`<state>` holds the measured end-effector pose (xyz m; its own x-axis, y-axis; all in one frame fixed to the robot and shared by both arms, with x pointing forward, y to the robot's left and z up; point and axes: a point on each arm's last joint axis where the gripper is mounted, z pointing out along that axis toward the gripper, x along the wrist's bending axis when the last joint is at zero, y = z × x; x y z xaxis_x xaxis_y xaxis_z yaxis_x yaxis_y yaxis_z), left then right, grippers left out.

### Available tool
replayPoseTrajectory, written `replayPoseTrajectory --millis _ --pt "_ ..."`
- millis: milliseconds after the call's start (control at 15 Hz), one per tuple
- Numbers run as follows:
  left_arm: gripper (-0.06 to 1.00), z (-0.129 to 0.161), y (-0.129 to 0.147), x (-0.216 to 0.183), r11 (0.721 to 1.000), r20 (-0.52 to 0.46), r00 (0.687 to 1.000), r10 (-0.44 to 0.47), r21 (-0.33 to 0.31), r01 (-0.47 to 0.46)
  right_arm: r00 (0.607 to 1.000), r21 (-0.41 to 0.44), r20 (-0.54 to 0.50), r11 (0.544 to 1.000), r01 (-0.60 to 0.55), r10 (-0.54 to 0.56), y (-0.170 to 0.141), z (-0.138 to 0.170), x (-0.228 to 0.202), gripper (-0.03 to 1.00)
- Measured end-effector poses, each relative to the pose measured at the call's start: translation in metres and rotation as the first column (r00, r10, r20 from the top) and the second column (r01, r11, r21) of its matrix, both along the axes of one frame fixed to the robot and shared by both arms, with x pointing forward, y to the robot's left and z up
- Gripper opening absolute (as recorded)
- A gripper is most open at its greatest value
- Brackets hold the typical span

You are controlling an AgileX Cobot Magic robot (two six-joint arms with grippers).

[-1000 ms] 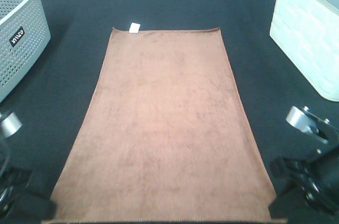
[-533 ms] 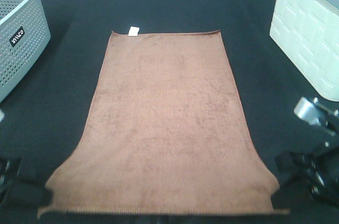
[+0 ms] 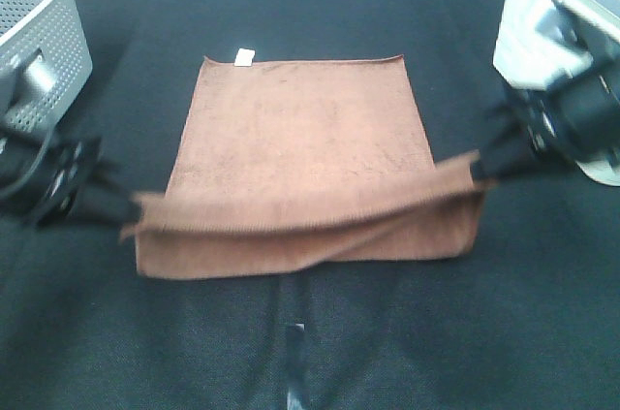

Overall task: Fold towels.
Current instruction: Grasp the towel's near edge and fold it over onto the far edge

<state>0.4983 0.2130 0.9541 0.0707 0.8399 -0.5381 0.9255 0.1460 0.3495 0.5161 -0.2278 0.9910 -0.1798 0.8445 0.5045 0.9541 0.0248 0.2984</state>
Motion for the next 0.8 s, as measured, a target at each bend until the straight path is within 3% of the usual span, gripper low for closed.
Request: replayPoseTrajectory --millis 400,800 --pt "0.0 0.007 -0.012 0.099 0.999 0.133 0.991 0.005 0.049 -0.012 0.998 0.001 0.063 1.0 -0.029 0.029 0.01 -0.001 0.108 0.0" --pt "0.0 0.014 -0.017 0.193 0.987 0.322 0.946 0.022 0.145 -0.072 0.984 -0.055 0.175 0.998 -0.034 0.043 0.015 -0.012 0.21 0.0"
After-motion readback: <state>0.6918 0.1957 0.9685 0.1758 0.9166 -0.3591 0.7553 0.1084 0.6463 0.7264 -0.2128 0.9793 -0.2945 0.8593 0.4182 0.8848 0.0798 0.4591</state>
